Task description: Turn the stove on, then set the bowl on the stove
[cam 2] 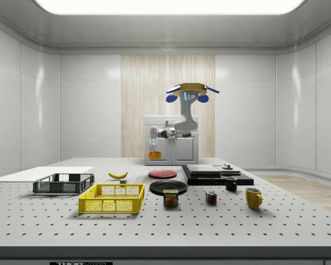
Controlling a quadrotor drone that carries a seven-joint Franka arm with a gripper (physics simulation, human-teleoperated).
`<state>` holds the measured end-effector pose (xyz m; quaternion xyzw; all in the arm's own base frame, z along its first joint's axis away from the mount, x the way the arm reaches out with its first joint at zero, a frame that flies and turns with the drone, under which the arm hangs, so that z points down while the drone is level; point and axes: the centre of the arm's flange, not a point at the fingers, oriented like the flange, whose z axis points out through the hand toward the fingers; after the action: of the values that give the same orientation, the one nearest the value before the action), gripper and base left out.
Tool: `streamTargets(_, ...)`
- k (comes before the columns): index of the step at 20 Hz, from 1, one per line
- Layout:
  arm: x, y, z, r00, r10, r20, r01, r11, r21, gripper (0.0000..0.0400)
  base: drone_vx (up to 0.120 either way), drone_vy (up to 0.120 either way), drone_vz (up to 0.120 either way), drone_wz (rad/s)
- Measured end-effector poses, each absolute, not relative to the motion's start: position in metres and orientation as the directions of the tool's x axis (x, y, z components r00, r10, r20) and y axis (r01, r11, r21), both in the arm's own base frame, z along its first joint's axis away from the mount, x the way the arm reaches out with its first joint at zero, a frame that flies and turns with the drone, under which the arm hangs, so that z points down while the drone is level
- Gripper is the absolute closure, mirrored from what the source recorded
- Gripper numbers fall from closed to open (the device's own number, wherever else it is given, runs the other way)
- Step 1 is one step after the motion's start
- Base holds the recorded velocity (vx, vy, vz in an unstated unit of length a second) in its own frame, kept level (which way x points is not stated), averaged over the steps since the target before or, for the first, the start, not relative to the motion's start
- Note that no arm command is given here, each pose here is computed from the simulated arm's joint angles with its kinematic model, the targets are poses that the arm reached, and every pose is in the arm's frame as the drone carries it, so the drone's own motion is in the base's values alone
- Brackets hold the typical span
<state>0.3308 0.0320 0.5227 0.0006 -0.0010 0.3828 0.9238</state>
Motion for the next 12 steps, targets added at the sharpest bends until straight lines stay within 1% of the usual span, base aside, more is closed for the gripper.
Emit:
streamTargets(3,0.3308,0.0320,0.5227,0.707,0.707,0.002,-0.707,0.707,0.000,0.0300,-0.120,0.000,0.000,0.000)
streamTargets(5,0.3308,0.0320,0.5227,0.707,0.707,0.002,-0.707,0.707,0.000,0.0300,-0.120,-0.100,0.000,0.000)
streamTargets(12,0.3307,0.0320,0.5227,0.707,0.707,0.002,-0.707,0.707,0.000,0.0300,-0.120,0.000,0.000,0.000)
